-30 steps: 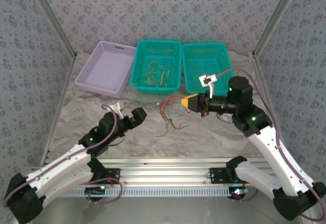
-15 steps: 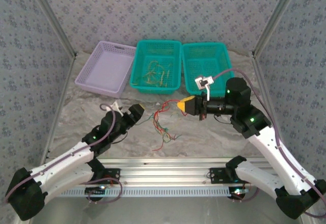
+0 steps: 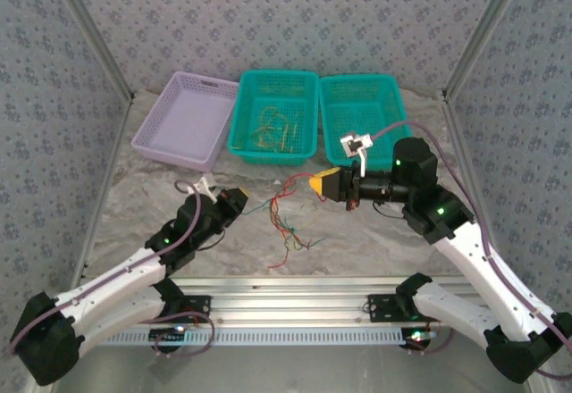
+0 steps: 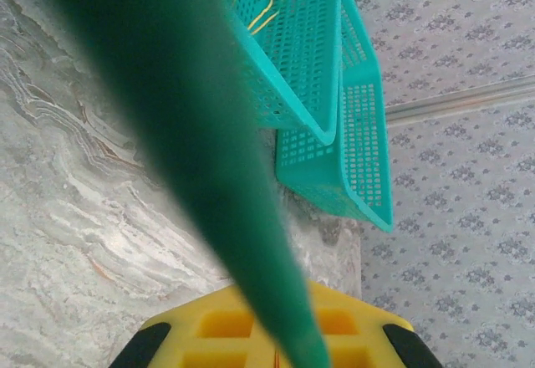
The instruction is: Untangle the cables
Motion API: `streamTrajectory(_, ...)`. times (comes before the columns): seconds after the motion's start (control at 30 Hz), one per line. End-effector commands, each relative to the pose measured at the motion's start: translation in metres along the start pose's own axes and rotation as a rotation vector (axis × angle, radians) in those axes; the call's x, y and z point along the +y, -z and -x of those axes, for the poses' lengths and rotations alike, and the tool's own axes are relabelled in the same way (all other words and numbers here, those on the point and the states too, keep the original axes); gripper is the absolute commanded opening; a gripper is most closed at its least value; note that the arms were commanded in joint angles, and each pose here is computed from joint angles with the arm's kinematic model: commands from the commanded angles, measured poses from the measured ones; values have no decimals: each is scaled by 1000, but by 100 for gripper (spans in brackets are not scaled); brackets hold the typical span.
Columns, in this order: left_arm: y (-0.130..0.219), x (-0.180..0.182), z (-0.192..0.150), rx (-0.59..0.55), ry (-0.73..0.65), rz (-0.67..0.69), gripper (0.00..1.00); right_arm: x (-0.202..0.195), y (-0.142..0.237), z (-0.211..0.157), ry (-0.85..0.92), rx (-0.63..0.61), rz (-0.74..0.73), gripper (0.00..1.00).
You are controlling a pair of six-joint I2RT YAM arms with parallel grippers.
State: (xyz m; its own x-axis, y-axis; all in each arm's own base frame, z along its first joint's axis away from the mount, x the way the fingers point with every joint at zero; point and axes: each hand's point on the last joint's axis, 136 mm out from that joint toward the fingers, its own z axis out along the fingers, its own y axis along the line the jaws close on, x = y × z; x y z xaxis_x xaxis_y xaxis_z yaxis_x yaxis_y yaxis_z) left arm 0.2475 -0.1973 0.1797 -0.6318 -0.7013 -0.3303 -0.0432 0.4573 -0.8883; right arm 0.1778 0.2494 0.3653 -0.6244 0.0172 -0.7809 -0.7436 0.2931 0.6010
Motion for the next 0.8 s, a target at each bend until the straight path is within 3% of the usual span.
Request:
streamTrajectory(0.0, 13, 5, 8, -18, -47, 22, 0, -29, 14, 12, -31, -65, -169, 0)
streamTrajectory(0.23, 43, 20, 35, -61, -33, 60, 0, -122, 71, 28, -238, -235, -511, 0)
streamTrajectory(0.4, 69, 21, 57, -112, -25, 71, 0, -159, 91, 10, -340, -247, -656, 0)
streamTrajectory(0.77, 114, -4, 91, -163, -144, 167, 0, -186, 183, -12, -381, -405, -1130, 0)
